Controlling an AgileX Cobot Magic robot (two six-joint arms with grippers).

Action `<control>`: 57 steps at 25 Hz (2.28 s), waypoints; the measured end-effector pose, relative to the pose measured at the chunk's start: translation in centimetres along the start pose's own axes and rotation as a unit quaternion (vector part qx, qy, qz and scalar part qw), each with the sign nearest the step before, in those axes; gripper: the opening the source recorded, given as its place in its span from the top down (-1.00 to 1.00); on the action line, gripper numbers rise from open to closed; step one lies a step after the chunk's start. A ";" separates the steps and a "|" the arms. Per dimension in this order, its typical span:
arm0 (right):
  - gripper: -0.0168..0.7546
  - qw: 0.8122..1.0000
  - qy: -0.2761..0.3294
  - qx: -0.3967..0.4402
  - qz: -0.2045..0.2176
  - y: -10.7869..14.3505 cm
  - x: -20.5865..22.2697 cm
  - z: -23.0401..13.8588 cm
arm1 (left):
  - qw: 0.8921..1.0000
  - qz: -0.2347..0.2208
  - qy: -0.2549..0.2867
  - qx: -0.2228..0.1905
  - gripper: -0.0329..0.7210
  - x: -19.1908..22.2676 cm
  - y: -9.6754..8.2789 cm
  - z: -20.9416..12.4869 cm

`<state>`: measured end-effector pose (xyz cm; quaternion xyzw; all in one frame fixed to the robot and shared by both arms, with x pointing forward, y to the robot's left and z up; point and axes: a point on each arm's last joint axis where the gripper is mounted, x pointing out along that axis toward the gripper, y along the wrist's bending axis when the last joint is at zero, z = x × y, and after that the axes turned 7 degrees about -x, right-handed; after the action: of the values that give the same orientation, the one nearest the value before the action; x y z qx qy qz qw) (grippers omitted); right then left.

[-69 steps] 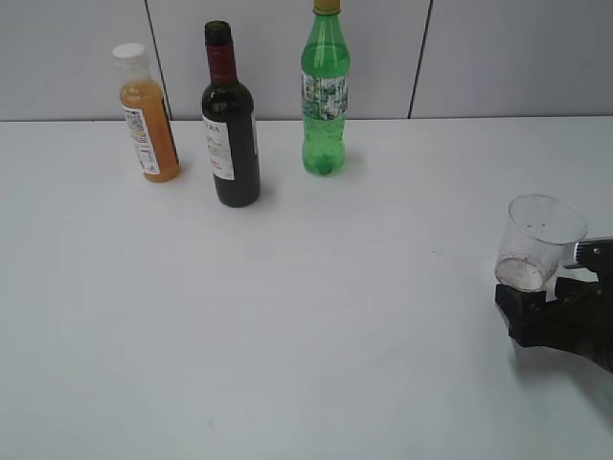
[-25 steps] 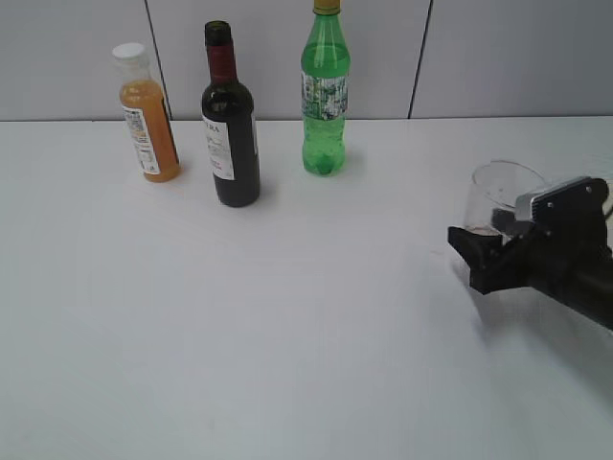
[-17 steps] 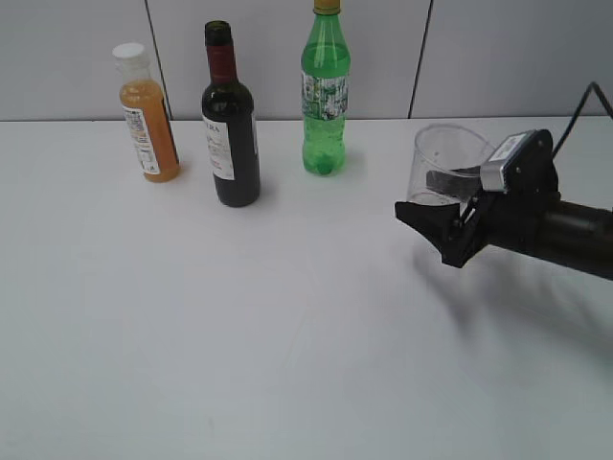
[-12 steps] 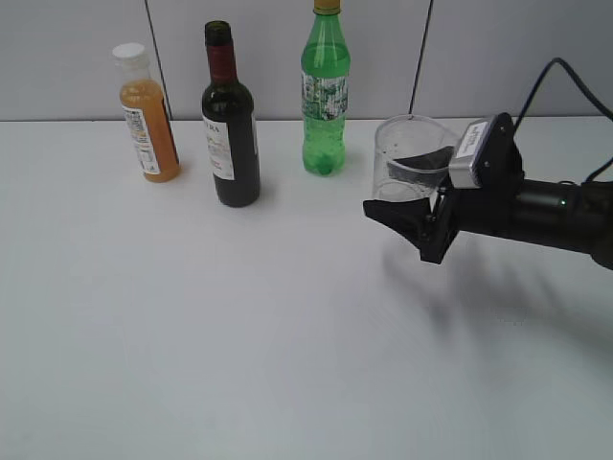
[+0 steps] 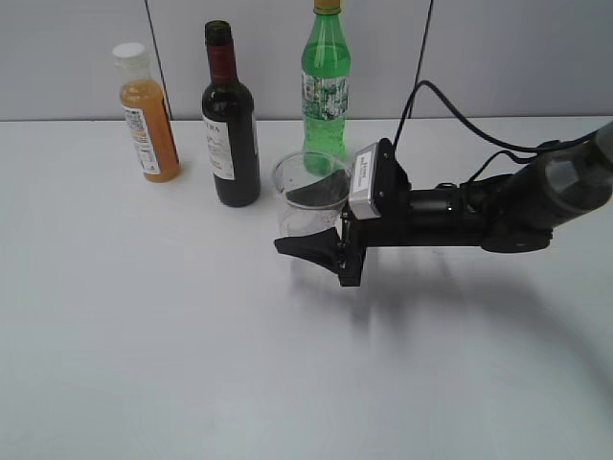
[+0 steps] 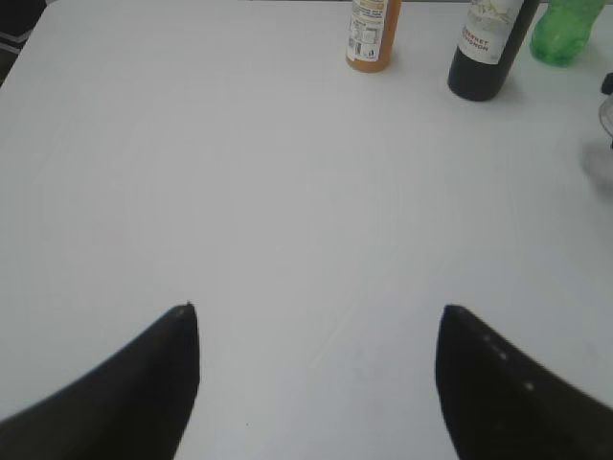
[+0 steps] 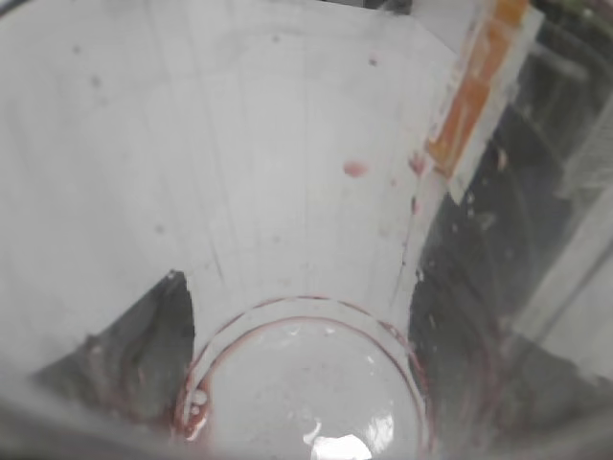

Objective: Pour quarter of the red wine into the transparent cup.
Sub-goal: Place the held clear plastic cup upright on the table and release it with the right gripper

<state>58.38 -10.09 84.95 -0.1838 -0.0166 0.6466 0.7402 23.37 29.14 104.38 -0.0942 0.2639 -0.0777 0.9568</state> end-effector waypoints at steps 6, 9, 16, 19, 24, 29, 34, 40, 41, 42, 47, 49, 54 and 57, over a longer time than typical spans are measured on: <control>-0.47 0.998 -0.012 -0.011 0.057 0.0 3.2 -0.5 | 1.000 0.000 0.000 0.000 -0.64 0.0 0.0 0.0; -0.47 0.998 -0.014 0.002 0.065 -0.4 4.2 -1.0 | 1.000 0.000 0.000 0.000 -0.64 0.0 0.0 0.0; -0.47 0.995 0.001 0.008 0.095 -0.3 5.3 -2.1 | 1.000 0.000 0.000 0.000 -0.64 0.0 0.0 0.0; -0.47 0.994 0.011 0.025 0.109 0.0 5.5 -3.1 | 1.000 0.000 0.000 0.000 -0.64 0.0 0.0 0.0; -0.47 0.992 0.019 0.028 0.125 0.2 5.7 -3.7 | 1.000 0.000 0.000 0.000 -0.64 0.0 0.0 0.0; -0.56 0.989 0.023 0.037 0.138 0.4 5.6 -3.7 | 1.000 0.000 0.000 0.000 -0.64 0.0 0.0 0.0; -0.76 0.989 0.025 0.043 0.138 0.4 5.7 -3.8 | 1.000 0.000 0.000 0.000 -0.64 0.0 0.0 0.0; -0.77 0.989 0.030 0.052 0.136 0.1 5.1 -4.1 | 1.000 0.000 0.000 0.000 -0.64 0.0 0.0 0.0; -0.77 0.989 0.029 0.054 0.136 0.0 4.9 -4.1 | 1.000 0.000 0.000 0.000 -0.64 0.0 0.0 0.0; -0.77 0.989 0.028 0.056 0.135 -0.2 4.6 -4.2 | 1.000 0.000 0.000 0.000 -0.64 0.0 0.0 0.0; -0.77 0.989 0.034 0.083 0.122 -0.2 2.4 -5.0 | 1.000 0.000 0.000 0.000 -0.64 0.0 0.0 0.0; -0.77 0.989 0.036 0.087 0.116 0.0 1.5 -5.2 | 1.000 0.000 0.000 0.000 -0.64 0.0 0.0 0.0; -0.77 0.989 0.042 0.108 0.091 -0.4 -1.3 -5.6 | 1.000 0.000 0.000 0.000 -0.64 0.0 0.0 0.0; -0.77 0.990 0.053 0.107 0.075 -1.0 -2.7 -5.4 | 1.000 0.000 0.000 0.000 -0.64 0.0 0.0 0.0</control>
<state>60.31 -14.16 80.78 -0.1383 0.1064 0.6876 0.7048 23.37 29.14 104.38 -0.0942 0.2639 -0.0777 0.9568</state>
